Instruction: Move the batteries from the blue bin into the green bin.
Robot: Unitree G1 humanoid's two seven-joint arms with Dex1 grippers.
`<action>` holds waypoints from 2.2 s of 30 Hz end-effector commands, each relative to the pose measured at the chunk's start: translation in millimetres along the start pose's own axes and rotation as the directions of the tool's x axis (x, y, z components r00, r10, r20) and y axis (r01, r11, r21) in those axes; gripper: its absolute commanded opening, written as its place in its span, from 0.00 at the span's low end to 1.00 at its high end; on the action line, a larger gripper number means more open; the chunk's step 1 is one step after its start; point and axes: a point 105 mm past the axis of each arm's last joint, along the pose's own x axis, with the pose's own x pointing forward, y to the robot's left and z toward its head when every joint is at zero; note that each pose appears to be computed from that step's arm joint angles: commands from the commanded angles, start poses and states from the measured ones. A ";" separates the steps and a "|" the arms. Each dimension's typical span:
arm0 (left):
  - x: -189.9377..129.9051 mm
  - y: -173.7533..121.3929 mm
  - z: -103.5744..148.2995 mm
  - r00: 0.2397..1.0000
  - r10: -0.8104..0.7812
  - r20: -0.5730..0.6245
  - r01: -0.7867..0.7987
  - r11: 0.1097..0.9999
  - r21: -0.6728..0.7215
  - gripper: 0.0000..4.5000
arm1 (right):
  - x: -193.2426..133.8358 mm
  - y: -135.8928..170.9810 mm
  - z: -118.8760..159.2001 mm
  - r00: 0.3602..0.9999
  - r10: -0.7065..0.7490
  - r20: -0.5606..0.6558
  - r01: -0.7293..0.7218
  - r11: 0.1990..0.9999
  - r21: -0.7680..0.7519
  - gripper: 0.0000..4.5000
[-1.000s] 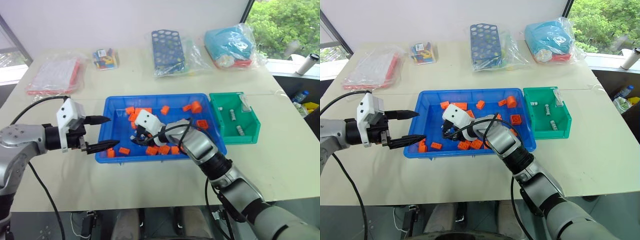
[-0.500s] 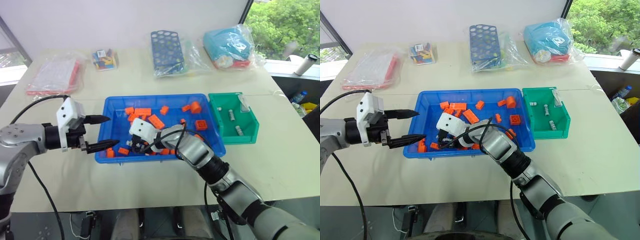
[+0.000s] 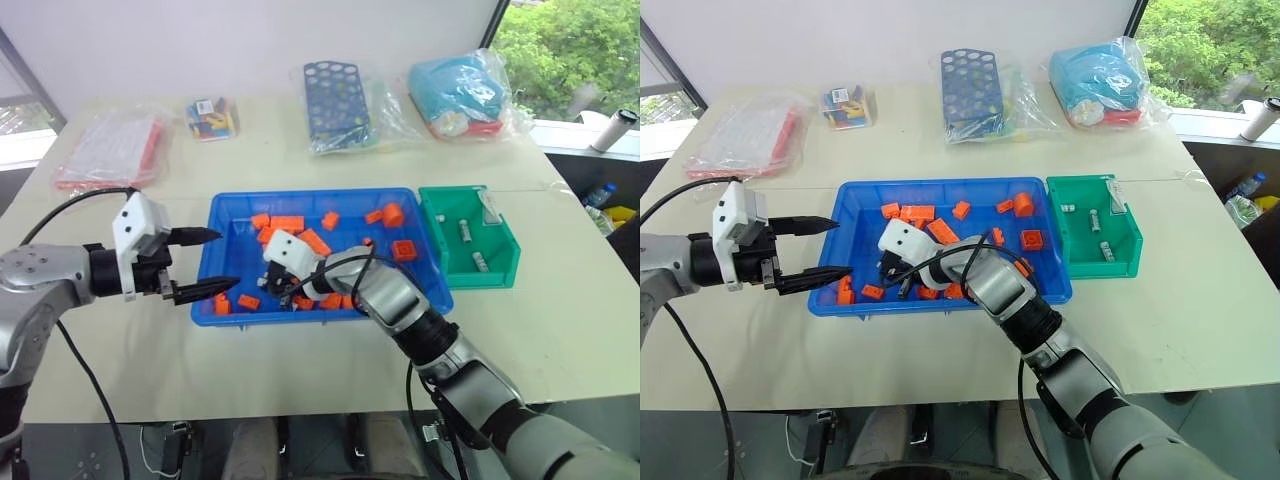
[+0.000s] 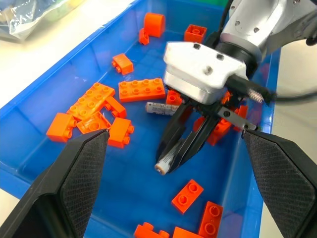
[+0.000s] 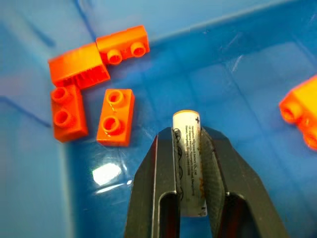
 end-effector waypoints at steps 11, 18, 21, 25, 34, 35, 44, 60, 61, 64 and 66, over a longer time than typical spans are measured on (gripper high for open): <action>20.5 0.3 8.0 0.995 -0.078 0.063 0.076 0.996 0.044 1.00 | -249.5 -115.8 -4.1 0.756 -0.654 0.019 0.636 0.741 0.214 0.02; 26.7 7.5 11.5 0.993 -0.091 0.075 0.087 0.994 0.060 1.00 | -264.6 -112.1 -34.4 0.705 -0.708 -0.047 0.695 0.674 0.250 0.34; 28.0 7.7 12.0 0.992 -0.097 0.076 0.092 0.994 0.064 1.00 | -262.6 -115.4 -28.4 0.699 -0.714 -0.033 0.704 0.680 0.204 0.68; 26.3 8.5 12.9 0.993 -0.092 0.076 0.087 0.994 0.069 1.00 | -246.2 -115.5 7.5 0.732 -0.678 0.068 0.665 0.733 0.142 0.79; 17.9 8.3 11.0 0.997 -0.057 0.060 0.052 0.996 0.073 1.00 | -102.2 -45.4 41.8 0.950 -0.280 0.140 0.268 0.958 0.101 0.79; 17.3 8.1 10.7 0.997 -0.054 0.058 0.050 0.996 0.072 1.00 | -94.6 -41.4 39.3 0.956 -0.262 0.133 0.247 0.962 0.117 0.79; 8.1 5.2 9.1 0.999 -0.025 0.032 0.023 0.997 0.067 1.00 | -50.7 -20.9 7.6 0.987 -0.153 0.049 0.140 0.968 0.208 0.79; 8.2 8.1 14.2 0.999 -0.011 0.044 0.007 0.997 0.074 1.00 | -18.2 -28.9 -27.2 0.986 -0.154 -0.062 0.162 0.976 0.144 0.40; 8.4 8.6 15.4 0.999 -0.010 0.048 0.007 0.997 0.074 1.00 | -17.6 -29.5 -27.0 0.986 -0.158 -0.063 0.165 0.978 0.131 0.31; 9.1 10.6 17.2 0.998 -0.009 0.054 0.005 0.997 0.075 1.00 | -16.5 -29.9 -22.3 0.986 -0.157 -0.050 0.162 0.979 0.123 0.01; 9.8 11.9 17.8 0.998 -0.009 0.057 0.005 0.997 0.076 1.00 | -18.7 -30.5 -15.4 0.987 -0.159 -0.027 0.161 0.979 0.129 0.02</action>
